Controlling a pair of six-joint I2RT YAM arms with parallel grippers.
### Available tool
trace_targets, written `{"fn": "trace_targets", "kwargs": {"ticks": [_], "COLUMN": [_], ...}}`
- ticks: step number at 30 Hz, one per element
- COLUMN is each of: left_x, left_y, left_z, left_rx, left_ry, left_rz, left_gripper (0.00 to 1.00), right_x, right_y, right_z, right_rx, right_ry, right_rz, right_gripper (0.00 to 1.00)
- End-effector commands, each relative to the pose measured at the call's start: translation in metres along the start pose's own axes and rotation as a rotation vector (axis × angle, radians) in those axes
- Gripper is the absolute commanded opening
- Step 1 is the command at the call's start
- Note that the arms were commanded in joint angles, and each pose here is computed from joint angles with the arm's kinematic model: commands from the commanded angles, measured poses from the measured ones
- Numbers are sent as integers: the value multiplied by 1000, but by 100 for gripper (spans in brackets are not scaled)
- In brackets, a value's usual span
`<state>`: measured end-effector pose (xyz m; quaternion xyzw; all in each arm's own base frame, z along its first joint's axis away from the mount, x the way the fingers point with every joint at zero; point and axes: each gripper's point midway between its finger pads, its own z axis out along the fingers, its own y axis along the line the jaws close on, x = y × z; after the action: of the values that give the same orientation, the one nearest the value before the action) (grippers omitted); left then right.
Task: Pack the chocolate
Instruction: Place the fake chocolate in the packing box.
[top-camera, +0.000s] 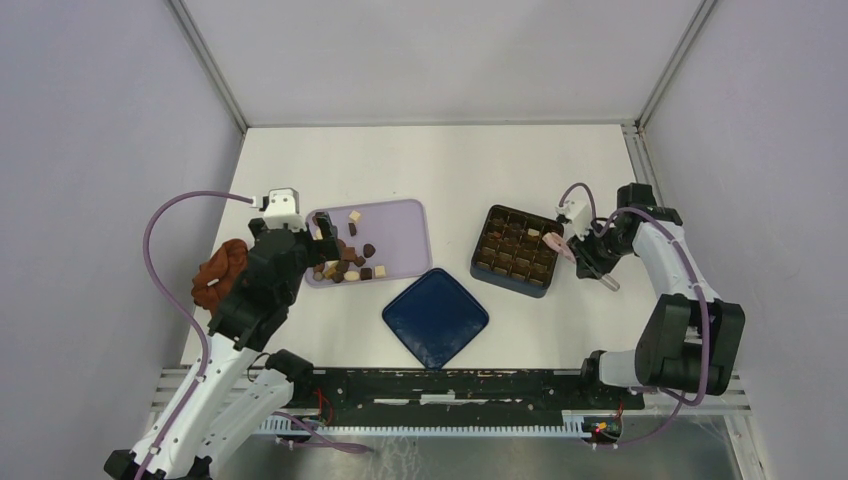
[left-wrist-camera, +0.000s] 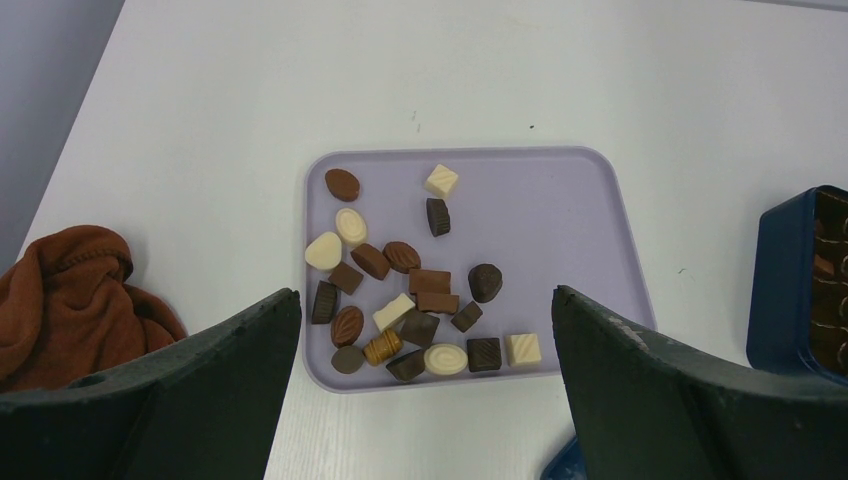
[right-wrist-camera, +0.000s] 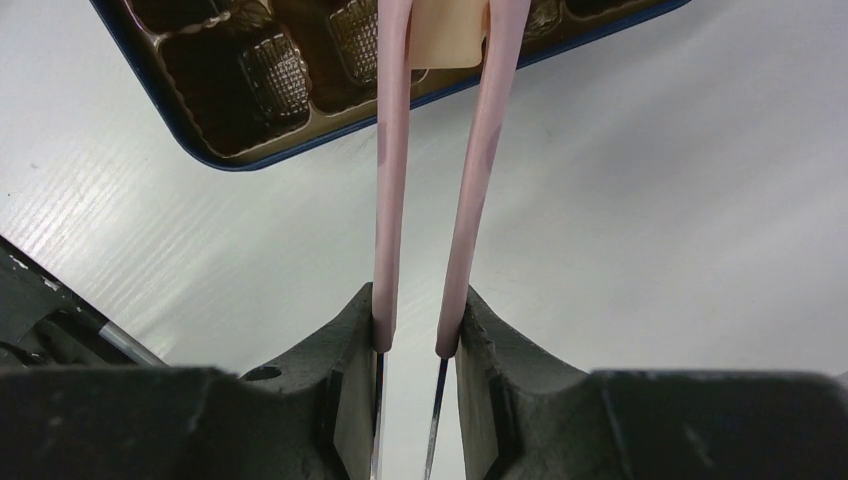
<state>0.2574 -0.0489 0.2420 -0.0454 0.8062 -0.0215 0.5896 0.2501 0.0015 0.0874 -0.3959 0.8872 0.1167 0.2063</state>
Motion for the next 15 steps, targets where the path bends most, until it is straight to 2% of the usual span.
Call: {"fn": "trace_targets", "kwargs": {"ticks": [1, 10, 15], "left_x": [-8, -9, -9], "left_y": [-1, 0, 0], "left_z": [1, 0, 0], "left_rx": [12, 11, 11], "left_ry": [-26, -28, -30], "left_rz": [34, 34, 32], "left_gripper": [99, 99, 99], "right_x": [1, 5, 9], "right_y": [-2, -11, -17], "right_z": [6, 18, 20], "right_rx": [-19, -39, -12], "right_ry": [-14, 16, 35], "right_rz": [-33, -12, -7], "right_gripper": [2, 8, 14]}}
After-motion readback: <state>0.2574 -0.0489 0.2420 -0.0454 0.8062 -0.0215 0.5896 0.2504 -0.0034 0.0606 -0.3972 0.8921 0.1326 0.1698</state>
